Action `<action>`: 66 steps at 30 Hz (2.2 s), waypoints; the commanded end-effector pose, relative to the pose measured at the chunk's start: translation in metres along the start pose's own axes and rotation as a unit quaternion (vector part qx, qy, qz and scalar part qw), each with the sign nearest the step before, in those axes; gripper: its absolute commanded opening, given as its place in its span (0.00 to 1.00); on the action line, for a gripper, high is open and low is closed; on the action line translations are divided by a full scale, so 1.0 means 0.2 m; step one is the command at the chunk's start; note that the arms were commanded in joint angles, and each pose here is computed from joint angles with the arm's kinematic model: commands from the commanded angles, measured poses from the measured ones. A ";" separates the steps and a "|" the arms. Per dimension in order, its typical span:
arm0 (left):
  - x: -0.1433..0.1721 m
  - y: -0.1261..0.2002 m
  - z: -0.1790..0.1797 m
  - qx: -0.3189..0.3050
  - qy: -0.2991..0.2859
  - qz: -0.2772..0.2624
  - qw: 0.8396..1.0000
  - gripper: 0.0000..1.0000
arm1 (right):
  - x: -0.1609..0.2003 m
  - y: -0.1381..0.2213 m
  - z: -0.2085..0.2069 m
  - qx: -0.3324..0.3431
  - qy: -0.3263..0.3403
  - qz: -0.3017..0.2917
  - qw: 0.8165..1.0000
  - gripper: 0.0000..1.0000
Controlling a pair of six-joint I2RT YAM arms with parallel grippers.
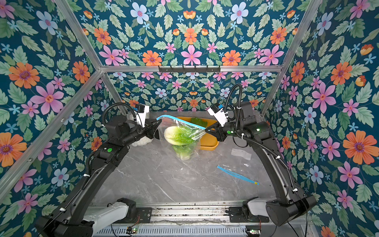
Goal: Put the chinese cabbages into a zipper bag and zip it
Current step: Zip the zipper on the zipper food storage bag, then place the zipper food storage bag at the center of the board.
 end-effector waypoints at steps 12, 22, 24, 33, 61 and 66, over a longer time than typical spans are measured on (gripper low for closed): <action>-0.12 0.21 0.03 -0.196 0.020 -0.040 0.980 0.00 | -0.10 -0.35 0.27 -0.101 -0.072 0.025 0.992 0.06; -0.01 0.06 0.15 -0.225 0.043 0.018 0.973 0.00 | 0.01 -0.88 0.52 -0.203 -0.209 -0.029 0.956 0.05; 0.04 -0.05 0.19 -0.196 0.061 0.040 0.978 0.00 | 0.10 -0.91 0.49 -0.164 -0.246 -0.023 0.955 0.05; 0.40 -0.44 0.36 -0.160 0.124 0.126 0.971 0.00 | 0.52 -0.96 0.41 -0.025 -0.350 0.085 0.933 0.06; 0.40 -0.29 0.24 -0.152 0.075 0.082 0.982 0.65 | 0.62 -0.79 0.38 0.091 -0.359 0.172 0.913 0.84; 0.51 -0.37 0.09 -0.101 0.047 0.091 0.990 0.70 | 0.78 -0.46 0.32 0.185 -0.435 0.168 0.865 0.95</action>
Point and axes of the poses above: each gripper's point midway between its finger pads, its own y axis back along the fingers, its own z axis along the line the jaws close on, x = y × z, the point moved 10 cm from there along y, back along the fingers, and after that the axes turned 15 degrees about y, right-handed, at the moved point
